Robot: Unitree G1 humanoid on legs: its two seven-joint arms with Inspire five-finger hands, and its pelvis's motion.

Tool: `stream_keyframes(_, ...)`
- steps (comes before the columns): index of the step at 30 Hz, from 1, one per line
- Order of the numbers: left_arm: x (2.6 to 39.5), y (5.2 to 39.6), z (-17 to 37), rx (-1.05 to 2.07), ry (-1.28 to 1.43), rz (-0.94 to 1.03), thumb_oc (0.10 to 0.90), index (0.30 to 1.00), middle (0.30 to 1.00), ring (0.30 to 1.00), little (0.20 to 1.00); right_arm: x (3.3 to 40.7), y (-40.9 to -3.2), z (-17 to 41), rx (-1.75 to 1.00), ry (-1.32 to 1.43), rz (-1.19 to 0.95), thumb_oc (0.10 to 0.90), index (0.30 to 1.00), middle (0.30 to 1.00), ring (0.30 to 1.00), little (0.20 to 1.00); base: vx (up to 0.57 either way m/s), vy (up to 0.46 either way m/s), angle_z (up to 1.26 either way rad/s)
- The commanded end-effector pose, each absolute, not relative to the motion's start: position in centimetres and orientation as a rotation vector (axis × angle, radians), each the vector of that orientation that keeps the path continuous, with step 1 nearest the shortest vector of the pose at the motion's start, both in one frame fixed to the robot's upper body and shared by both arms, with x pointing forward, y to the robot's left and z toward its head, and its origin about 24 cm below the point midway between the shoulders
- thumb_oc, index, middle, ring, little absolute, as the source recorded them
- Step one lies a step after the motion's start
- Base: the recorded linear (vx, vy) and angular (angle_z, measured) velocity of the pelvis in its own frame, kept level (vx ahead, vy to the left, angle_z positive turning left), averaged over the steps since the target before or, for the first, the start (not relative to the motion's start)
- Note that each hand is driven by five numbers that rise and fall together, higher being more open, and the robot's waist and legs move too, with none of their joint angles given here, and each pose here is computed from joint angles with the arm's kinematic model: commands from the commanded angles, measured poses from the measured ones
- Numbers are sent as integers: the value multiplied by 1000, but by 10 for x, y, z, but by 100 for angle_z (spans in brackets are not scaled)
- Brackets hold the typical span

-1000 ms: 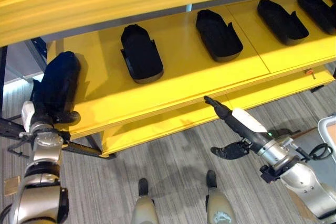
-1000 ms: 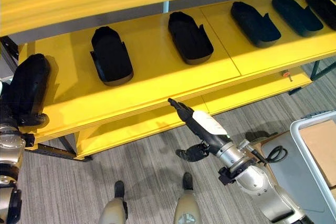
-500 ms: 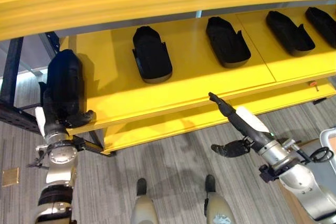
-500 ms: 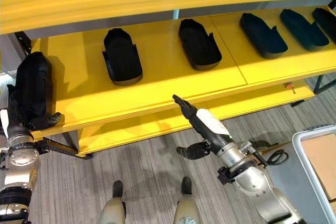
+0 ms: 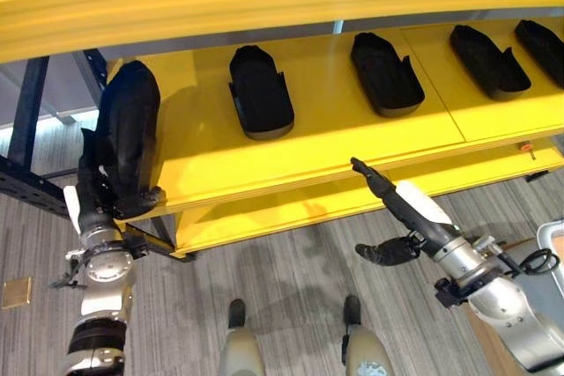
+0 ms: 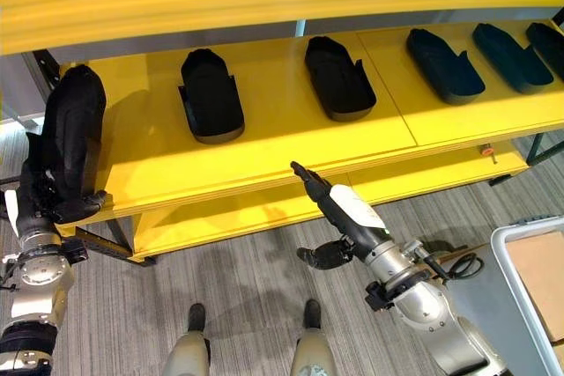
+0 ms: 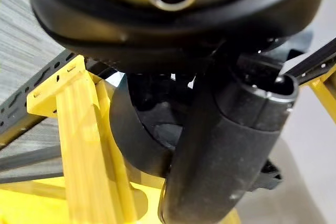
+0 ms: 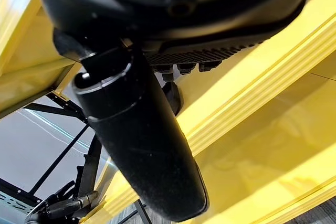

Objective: Move parts from the plastic box to the shelf.

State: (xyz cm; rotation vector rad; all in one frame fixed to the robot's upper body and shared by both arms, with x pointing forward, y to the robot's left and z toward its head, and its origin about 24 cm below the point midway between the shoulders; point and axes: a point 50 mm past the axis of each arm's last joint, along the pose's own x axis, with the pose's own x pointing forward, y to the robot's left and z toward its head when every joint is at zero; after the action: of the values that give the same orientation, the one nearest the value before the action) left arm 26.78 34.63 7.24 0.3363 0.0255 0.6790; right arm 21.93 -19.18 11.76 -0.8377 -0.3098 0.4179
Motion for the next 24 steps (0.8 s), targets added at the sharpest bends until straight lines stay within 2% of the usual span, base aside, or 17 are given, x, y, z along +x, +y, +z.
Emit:
stream_keyframes(1,266,353,74,389,40,698,900,1000,1000,1000,1000,223,-185,160,-814,-559,318,900,1000,1000,1000,1000,0,0,0)
stream_keyframes(24,299,349,133,201,-180,719,900,1000,1000,1000,1000,227,-180,165,-810,-587,326,900,1000,1000,1000,1000,0,0,0)
